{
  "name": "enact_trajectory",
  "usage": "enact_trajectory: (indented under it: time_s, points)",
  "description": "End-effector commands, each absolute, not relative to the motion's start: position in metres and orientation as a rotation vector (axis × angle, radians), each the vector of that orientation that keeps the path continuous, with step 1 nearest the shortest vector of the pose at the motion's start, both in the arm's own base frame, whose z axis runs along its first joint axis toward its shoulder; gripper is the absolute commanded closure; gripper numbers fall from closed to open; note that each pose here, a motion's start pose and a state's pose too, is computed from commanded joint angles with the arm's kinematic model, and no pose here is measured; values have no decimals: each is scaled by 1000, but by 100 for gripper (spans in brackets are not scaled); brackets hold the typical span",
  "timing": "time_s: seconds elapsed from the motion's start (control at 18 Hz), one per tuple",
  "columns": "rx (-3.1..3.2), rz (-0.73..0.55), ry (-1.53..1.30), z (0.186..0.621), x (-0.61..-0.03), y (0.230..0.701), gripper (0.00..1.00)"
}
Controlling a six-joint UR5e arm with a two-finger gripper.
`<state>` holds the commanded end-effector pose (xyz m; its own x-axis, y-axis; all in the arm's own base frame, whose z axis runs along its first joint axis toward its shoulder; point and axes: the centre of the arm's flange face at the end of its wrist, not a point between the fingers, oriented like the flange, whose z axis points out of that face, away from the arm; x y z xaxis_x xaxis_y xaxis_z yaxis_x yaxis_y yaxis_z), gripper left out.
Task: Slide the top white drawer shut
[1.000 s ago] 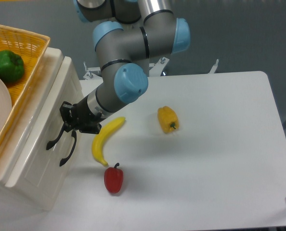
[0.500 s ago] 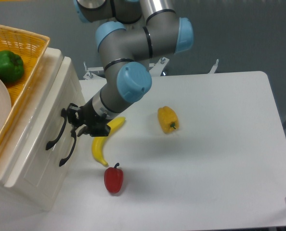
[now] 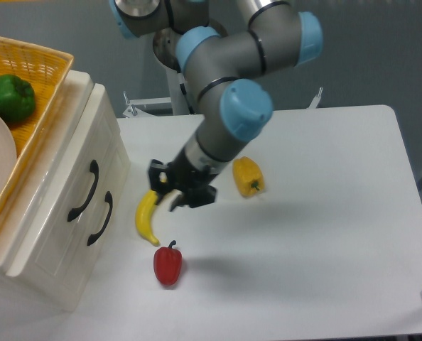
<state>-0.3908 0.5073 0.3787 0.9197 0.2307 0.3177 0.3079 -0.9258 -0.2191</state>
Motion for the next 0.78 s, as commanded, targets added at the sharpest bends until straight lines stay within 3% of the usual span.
enact_trajectory:
  time_s: [0.22,0.33,0.39,0.44,0.78]
  points:
    - [-2800,-320,-425,362,-444,491,53]
    - [-2826,-256,-403,351,-463,483,42]
    - [-2856,-212,-389,344,-471,481,27]
    - [-2889,-156,-373,342,-479,480,2]
    - [-3009,-20,-183,324,-521,472,0]
